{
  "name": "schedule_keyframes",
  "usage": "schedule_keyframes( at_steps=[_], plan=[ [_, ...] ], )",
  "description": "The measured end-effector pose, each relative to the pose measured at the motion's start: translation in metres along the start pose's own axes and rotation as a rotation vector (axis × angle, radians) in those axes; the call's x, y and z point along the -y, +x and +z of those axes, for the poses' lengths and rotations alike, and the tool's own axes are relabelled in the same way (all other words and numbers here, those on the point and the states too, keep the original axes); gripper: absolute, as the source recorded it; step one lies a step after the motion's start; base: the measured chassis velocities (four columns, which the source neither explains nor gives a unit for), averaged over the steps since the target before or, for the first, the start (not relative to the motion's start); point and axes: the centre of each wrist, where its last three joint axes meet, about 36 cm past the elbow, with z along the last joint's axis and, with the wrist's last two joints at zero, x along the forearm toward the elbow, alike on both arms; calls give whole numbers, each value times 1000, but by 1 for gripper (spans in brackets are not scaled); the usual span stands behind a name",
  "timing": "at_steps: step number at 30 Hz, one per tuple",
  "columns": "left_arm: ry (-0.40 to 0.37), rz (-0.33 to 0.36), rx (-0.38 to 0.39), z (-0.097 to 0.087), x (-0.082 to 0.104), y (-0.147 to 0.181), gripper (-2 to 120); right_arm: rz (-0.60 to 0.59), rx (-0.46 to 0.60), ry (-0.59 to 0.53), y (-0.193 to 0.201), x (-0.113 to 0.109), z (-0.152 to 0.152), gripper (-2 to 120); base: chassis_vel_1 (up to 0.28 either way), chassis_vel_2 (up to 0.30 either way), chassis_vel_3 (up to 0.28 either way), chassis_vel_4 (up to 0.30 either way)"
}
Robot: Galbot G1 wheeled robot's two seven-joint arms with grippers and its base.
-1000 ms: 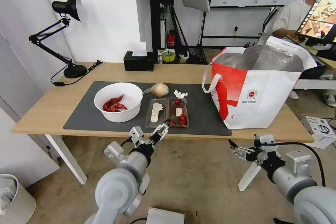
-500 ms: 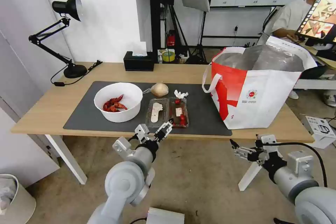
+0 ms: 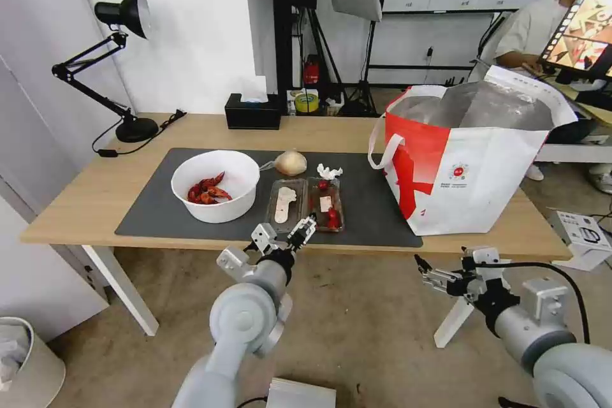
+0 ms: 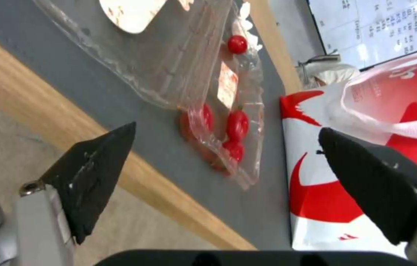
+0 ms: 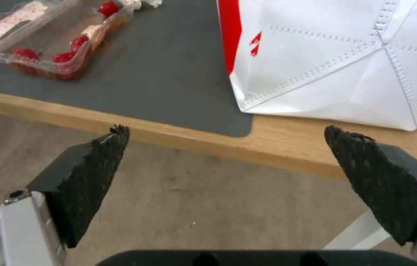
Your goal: Pick up the trash from the table and place it into the takeout bag.
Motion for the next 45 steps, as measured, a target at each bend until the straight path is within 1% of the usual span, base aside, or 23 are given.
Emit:
schedule_keyframes(
  at_steps=[8, 28, 34, 42, 45],
  plan=[
    [23, 2, 0, 4, 4, -8, 100, 2, -5, -1, 0, 0, 1, 100, 0, 0, 0, 0],
    [21, -18, 2, 4, 3, -26, 100, 15, -16, -11, -3, 2, 6, 100, 0, 0, 0, 0],
    [22, -28, 16, 1, 3, -35, 100, 26, -20, -17, -4, 1, 10, 100, 0, 0, 0, 0],
    [49, -45, 33, 1, 6, -40, 100, 30, -21, -20, -4, 0, 10, 100, 0, 0, 0, 0],
    [62, -62, 61, 1, 8, -44, 100, 31, -22, -21, -3, 0, 11, 100, 0, 0, 0, 0]
  ],
)
